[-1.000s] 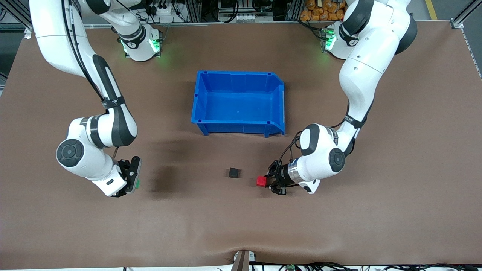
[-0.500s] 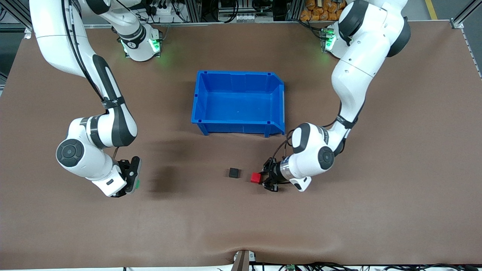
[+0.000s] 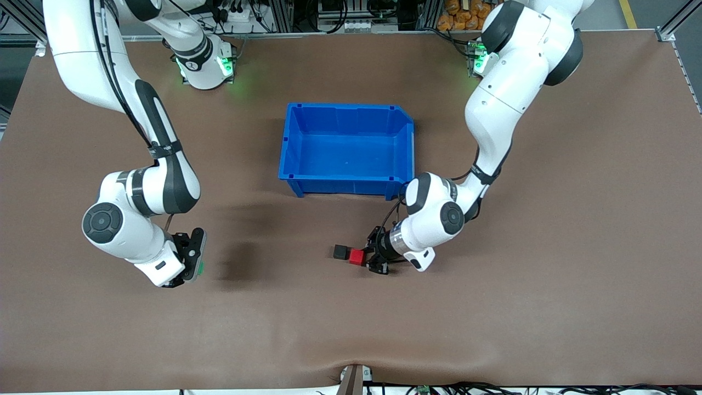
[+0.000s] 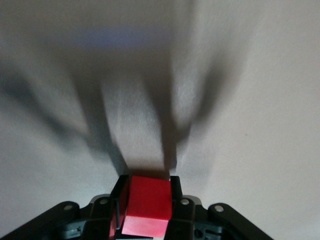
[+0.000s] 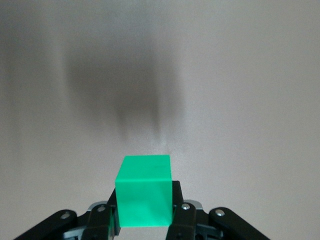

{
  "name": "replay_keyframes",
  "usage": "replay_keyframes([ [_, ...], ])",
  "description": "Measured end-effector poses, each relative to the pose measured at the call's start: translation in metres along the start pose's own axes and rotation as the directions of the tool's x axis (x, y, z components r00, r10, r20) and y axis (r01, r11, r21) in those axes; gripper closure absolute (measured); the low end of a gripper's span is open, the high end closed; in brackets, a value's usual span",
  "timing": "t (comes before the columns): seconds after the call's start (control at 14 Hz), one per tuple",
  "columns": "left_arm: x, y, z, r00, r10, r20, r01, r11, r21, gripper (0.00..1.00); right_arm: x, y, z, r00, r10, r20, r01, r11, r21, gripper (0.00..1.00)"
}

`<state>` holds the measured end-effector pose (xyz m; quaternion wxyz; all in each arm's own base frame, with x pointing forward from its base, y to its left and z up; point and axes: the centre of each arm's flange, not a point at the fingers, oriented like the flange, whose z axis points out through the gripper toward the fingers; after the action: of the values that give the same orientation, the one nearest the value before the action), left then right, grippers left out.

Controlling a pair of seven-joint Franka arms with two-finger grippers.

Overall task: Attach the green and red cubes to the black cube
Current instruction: 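Carry the red cube with the left gripper against the black cube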

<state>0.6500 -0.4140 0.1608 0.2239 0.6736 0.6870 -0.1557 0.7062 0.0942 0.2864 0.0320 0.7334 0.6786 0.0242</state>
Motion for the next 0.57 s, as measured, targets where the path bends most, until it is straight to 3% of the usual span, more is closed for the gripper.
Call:
replay_keyframes([
  [0.5,-0.008,-0.005,0.005,1.0,0.011,-0.013,-0.011,1.0,-0.008,0.63,0.021,-0.005,0.001,1.0,-0.006,-0.004,0.006,1.0,0.002,0.6],
  [0.57,-0.006,-0.005,0.006,1.0,0.01,-0.016,-0.01,1.0,-0.007,0.57,0.028,-0.007,0.002,1.0,-0.013,-0.005,0.013,1.0,0.005,0.6],
])
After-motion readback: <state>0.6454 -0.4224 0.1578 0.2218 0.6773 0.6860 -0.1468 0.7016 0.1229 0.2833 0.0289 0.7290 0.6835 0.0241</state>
